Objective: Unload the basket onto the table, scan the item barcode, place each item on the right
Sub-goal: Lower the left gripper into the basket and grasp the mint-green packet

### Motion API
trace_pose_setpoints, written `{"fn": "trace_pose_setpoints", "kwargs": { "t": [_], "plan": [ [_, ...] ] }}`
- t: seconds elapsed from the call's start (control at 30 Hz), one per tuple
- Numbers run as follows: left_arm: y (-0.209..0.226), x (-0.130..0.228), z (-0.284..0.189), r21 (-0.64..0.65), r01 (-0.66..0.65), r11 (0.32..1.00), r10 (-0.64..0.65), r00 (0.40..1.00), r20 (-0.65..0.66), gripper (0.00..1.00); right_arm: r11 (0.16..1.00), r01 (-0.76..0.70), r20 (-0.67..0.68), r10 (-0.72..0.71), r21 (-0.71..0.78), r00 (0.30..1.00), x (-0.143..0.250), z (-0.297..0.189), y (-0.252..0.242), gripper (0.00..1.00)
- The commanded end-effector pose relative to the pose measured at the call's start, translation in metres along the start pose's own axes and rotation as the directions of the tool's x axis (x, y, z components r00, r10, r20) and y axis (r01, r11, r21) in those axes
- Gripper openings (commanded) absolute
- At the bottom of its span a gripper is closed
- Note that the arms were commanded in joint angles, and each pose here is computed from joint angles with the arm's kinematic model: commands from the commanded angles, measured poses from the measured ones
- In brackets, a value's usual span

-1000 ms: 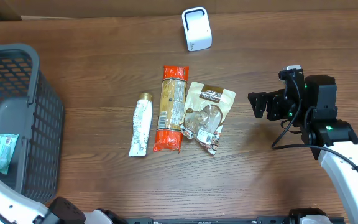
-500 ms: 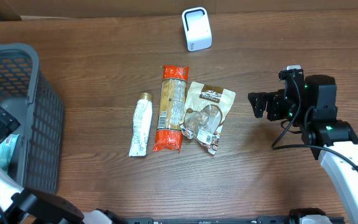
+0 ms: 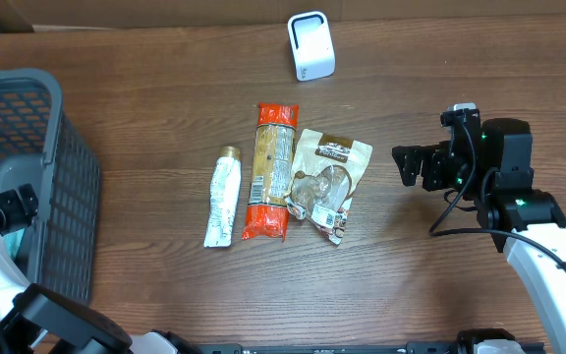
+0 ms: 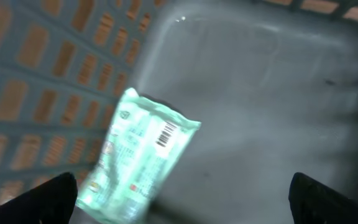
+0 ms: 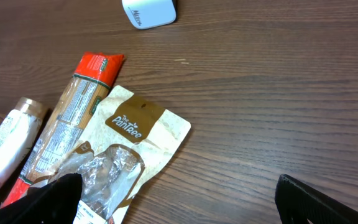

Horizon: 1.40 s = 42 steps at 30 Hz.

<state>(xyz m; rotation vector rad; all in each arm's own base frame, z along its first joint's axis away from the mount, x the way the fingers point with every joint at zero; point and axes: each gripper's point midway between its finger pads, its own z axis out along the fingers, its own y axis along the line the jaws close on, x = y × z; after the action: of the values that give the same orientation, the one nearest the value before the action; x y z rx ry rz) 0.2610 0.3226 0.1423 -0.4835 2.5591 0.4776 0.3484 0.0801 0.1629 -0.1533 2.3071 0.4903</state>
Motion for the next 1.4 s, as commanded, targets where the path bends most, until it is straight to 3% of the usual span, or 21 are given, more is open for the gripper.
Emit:
{"fn": "trace_pose_setpoints", "kwargs": {
  "t": [0.0,0.47,0.8,0.93,1.23,1.37],
  "plan": [
    [0.012,0.013,0.018,-0.07,-0.115,0.991,0.11,0.991,-0.072,1.0,1.0,0.018,0.025,-0.017,-0.011,1.0,-0.011,-0.003,0.005,1.0],
    [0.006,0.05,0.086,-0.017,-0.153,0.988,0.146,0.968,-0.206,1.0,1.0,0.018,0.025,-0.017,-0.011,1.0,-0.011,-0.003,0.005,1.0],
    [0.024,0.08,0.102,-0.102,-0.169,0.98,0.126,0.933,-0.337,1.0,1.0,0.018,0.025,-0.017,-0.011,1.0,-0.011,-0.003,0.005,1.0],
    [0.028,0.098,0.11,-0.134,-0.112,0.985,0.052,0.92,-0.387,0.97,1.0,0.018,0.025,-0.017,-0.011,1.0,-0.011,-0.003,0.005,1.0],
    [0.017,0.126,0.127,-0.164,0.027,0.986,-0.099,0.889,-0.447,0.64,1.0,0.018,0.025,-0.017,-0.011,1.0,-0.011,-0.003,0.005,1.0],
    [0.015,0.124,0.129,-0.172,0.051,0.984,-0.123,0.89,-0.44,0.35,1.0,0.018,0.025,-0.017,-0.011,1.0,-0.011,-0.003,0.005,1.0]
  ]
}}
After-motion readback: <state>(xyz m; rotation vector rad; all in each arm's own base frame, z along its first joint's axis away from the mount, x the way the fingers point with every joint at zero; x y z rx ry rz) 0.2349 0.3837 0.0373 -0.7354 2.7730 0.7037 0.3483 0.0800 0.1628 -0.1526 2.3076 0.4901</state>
